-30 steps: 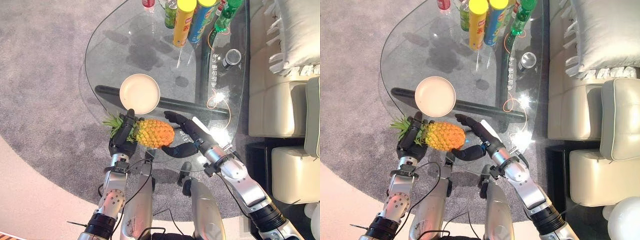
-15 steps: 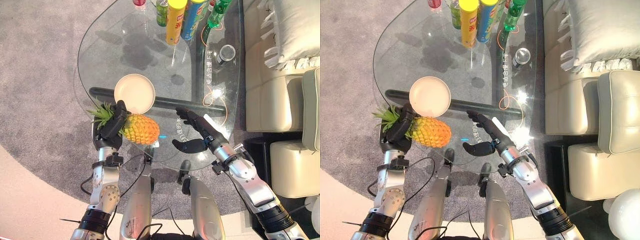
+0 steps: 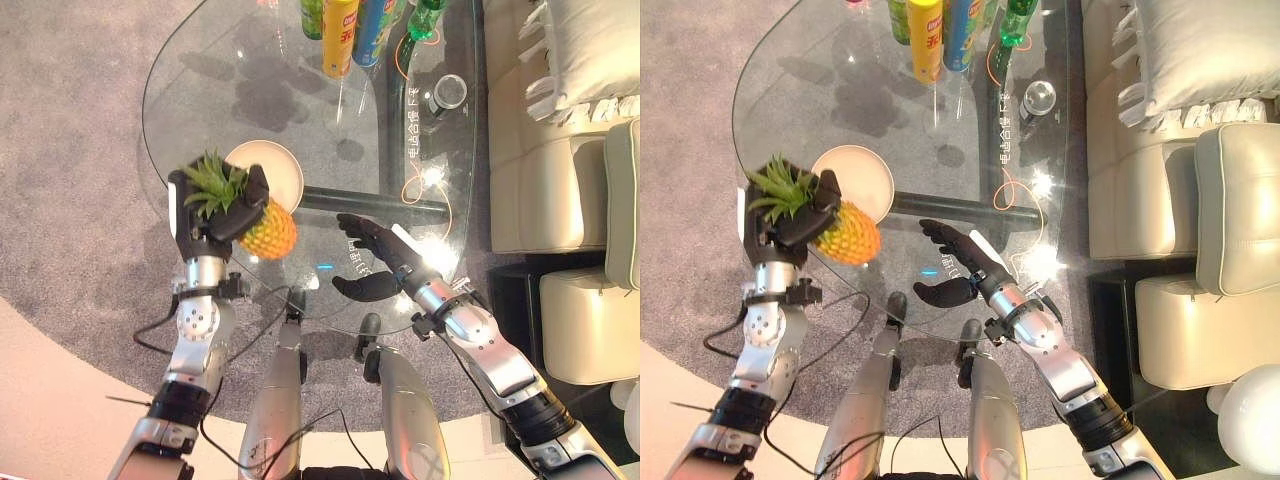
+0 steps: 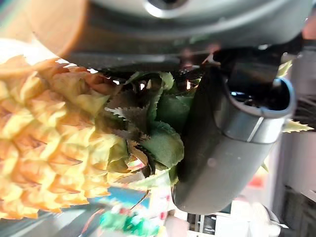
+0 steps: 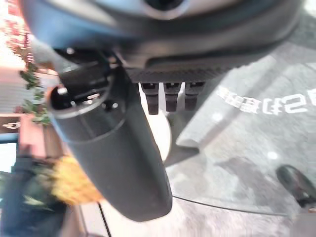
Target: Pick up the fruit to the plate
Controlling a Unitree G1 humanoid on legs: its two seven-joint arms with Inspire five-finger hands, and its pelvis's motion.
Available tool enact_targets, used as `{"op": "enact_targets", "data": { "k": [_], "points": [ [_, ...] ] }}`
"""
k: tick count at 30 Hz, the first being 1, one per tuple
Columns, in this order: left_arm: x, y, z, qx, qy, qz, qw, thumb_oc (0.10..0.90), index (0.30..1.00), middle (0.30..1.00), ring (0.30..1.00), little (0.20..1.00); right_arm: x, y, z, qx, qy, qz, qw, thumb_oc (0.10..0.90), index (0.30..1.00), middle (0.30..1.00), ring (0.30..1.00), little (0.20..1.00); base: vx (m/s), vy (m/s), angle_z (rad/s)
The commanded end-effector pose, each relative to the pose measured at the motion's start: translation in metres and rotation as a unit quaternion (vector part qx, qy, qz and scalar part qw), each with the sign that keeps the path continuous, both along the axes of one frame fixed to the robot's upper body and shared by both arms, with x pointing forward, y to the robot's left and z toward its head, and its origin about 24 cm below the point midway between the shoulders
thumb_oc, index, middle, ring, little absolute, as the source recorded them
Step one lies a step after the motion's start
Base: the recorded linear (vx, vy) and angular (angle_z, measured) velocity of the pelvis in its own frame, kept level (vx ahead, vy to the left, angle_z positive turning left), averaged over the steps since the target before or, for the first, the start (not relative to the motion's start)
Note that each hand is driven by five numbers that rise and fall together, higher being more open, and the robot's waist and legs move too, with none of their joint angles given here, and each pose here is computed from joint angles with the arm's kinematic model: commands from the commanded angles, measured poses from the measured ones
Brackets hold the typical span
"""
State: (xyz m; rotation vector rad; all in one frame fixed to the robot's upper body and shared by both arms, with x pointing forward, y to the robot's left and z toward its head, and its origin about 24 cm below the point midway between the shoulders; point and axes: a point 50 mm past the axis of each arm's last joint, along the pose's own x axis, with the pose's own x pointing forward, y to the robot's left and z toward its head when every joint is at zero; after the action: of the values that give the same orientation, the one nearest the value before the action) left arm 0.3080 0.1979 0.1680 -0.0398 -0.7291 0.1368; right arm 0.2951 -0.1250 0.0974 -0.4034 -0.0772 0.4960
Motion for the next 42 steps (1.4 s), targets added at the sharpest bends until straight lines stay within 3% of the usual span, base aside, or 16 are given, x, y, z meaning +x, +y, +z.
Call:
{"op": "enact_targets", "data": {
  "k": [1,17,29,35,42],
  "points": [
    [-0.019,-0.014,0.078,0.059,-0.233,0.018,0.971,0.1,0.3,0.3,0.3,0.2,0.0,0.019,0.029,0.03,-0.052,0.046,0.997,0.8,0.9,0.9,0.9,0.9,-0.04,0.073,-0.09],
    [-0.018,-0.023,0.107,0.063,-0.362,0.142,0.919,0.1,0.3,0.3,0.3,0.2,0.002,0.029,-0.03,-0.007,0.131,0.091,0.987,0.8,0.9,0.9,0.9,0.9,-0.03,0.086,-0.04],
    [-0.005,-0.021,0.108,0.041,-0.386,0.236,0.891,0.1,0.3,0.3,0.3,0.2,0.009,0.023,-0.029,-0.01,0.145,0.084,0.986,0.8,0.9,0.9,0.9,0.9,-0.01,0.101,-0.02],
    [-0.005,-0.024,0.113,0.058,-0.414,0.259,0.871,0.1,0.3,0.3,0.3,0.2,0.012,0.025,-0.025,-0.009,0.143,0.093,0.985,0.8,0.9,0.9,0.9,0.9,0.01,0.055,0.01],
    [-0.003,-0.017,0.114,0.039,-0.407,0.275,0.87,0.1,0.3,0.3,0.3,0.2,0.015,0.023,-0.02,-0.01,0.139,0.099,0.985,0.8,0.9,0.9,0.9,0.9,-0.01,0.039,0.01]
  ]
}}
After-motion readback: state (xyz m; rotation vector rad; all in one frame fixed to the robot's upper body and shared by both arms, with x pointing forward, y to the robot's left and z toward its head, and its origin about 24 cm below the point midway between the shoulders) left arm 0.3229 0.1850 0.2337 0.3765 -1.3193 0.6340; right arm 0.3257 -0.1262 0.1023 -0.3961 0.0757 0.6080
